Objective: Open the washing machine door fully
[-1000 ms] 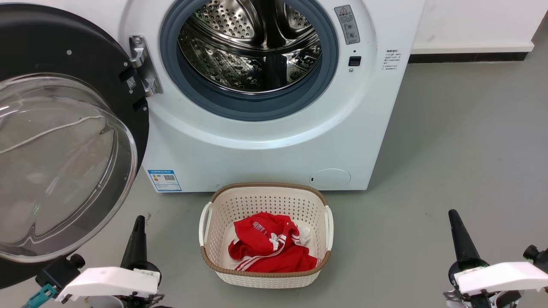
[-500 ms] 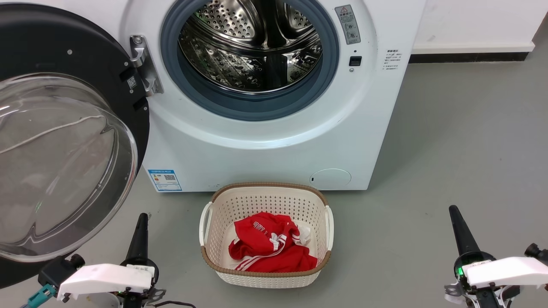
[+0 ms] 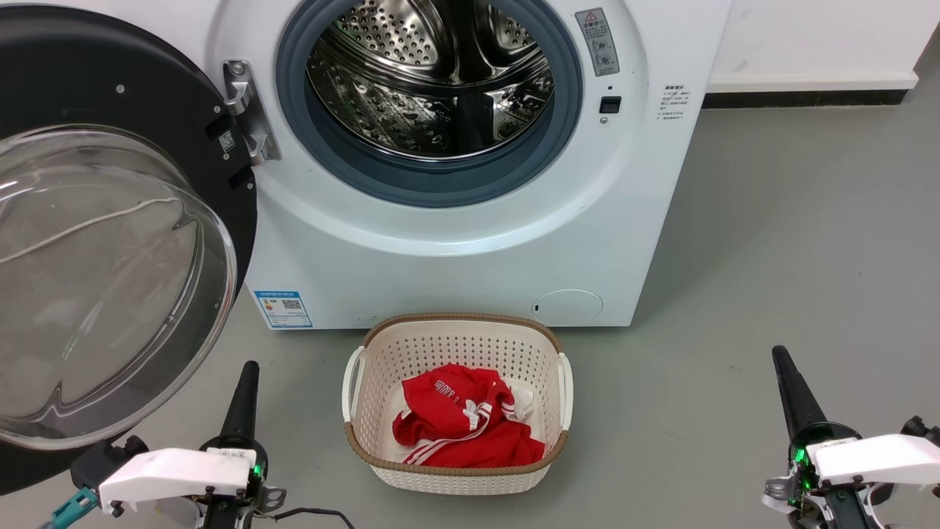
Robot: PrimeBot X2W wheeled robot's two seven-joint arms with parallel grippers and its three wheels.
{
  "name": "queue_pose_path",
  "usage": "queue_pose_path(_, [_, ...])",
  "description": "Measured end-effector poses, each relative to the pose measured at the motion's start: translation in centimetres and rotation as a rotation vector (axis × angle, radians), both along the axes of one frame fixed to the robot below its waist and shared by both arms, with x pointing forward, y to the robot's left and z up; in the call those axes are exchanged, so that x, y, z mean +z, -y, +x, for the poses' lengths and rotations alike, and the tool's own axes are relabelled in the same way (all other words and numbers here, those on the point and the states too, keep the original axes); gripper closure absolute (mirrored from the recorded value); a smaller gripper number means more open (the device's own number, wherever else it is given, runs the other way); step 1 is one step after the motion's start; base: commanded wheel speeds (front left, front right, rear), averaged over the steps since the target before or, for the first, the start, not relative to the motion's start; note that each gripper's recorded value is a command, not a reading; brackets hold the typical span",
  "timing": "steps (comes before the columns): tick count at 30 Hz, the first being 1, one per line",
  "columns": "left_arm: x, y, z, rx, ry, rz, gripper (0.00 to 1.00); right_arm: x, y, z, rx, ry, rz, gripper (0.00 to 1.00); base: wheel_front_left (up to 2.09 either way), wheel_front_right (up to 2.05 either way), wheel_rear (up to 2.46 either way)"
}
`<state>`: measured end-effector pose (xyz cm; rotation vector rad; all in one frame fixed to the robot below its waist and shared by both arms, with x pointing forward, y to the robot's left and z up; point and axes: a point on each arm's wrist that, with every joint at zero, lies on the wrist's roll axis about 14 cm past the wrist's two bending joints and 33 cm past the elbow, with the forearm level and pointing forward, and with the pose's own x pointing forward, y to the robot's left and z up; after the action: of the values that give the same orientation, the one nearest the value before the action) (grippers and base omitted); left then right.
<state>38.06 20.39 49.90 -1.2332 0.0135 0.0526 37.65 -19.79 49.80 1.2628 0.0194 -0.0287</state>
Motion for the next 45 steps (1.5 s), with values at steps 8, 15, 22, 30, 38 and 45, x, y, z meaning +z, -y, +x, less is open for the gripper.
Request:
queue_pose_path(8, [-0.1,0.1,0.1,-0.005,0.0,-0.066,1.0,0.1,0.0,0.2,0.001,0.002,0.06,1.0,0.0,0.0,0.0])
queue_pose_path(15, [0.0,0.2,0.2,-0.01,0.006,-0.129,1.0,0.0,0.1,0.3,0.002,0.001,0.116,1.0,0.0,0.0,0.0])
queue_pose_path(22, [0.2,0.2,0.4,-0.013,0.012,-0.187,1.0,0.2,0.1,0.5,0.002,0.005,0.169,1.0,0.0,0.0,0.0])
queue_pose_path(30, [0.3,0.3,0.5,-0.018,0.019,-0.251,1.0,0.4,0.2,0.7,0.002,0.012,0.227,1.0,0.0,0.0,0.0])
queue_pose_path(38, [0.5,0.4,0.7,-0.025,0.031,-0.318,1.0,0.6,0.2,1.0,0.004,0.021,0.288,1.0,0.0,0.0,0.0])
queue_pose_path(45, [0.5,0.4,0.7,-0.025,0.033,-0.34,1.0,0.6,0.2,1.1,0.005,0.021,0.308,1.0,0.0,0.0,0.0])
